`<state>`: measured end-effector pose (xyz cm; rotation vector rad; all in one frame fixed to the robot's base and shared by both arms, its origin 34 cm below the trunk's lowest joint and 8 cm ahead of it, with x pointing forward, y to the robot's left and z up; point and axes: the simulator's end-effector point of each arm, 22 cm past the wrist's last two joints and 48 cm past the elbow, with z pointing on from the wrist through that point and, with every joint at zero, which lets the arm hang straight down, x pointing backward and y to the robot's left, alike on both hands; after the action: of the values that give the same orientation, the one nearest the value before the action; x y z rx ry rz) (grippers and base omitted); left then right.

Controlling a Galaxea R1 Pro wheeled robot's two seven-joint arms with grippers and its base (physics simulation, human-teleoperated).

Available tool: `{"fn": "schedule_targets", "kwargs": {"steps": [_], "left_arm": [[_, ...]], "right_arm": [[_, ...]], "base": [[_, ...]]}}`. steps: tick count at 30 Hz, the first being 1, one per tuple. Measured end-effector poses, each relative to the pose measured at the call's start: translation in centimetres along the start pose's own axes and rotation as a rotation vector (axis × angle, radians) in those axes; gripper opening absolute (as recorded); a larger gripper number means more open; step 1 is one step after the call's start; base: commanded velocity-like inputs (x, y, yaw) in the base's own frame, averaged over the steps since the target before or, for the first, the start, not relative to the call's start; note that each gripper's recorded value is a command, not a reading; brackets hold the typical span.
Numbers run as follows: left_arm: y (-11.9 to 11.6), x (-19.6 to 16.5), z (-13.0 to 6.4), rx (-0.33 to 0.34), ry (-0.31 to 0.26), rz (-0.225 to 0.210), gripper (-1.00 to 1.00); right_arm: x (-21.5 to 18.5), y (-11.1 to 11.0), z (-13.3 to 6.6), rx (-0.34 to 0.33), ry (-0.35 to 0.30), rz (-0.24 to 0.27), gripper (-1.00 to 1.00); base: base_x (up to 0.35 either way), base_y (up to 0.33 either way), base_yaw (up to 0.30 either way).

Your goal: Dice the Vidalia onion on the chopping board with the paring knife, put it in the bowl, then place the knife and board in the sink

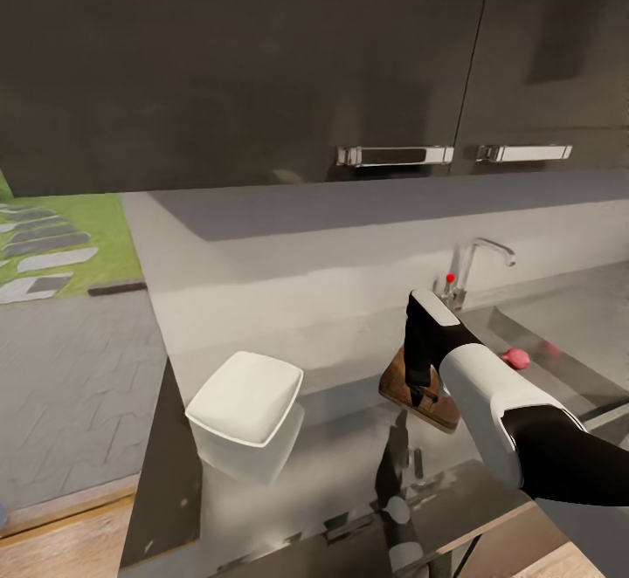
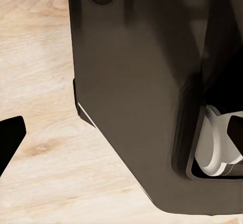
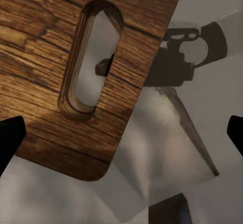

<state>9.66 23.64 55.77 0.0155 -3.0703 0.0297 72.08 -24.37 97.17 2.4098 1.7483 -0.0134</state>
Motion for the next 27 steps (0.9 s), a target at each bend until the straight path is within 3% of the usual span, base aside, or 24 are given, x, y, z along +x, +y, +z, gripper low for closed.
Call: {"fn": "schedule_targets", "kwargs": {"steps": [17,27], "left_arm": [[-0.05,0.38,-0.01,0.001,0.01,0.0,1.0],[-0.03,0.38,-0.01,0.0,0.01,0.0,1.0]], "right_arm": [[0.07,-0.08,0.57,0.011,-0.003,-0.003,1.0],[0.04,-0.04,0.58,0.009,-0.004,-0.003,1.0]], "base": [[0.0,0.0,-0.006],[0.0,0.0,-0.164]]}}
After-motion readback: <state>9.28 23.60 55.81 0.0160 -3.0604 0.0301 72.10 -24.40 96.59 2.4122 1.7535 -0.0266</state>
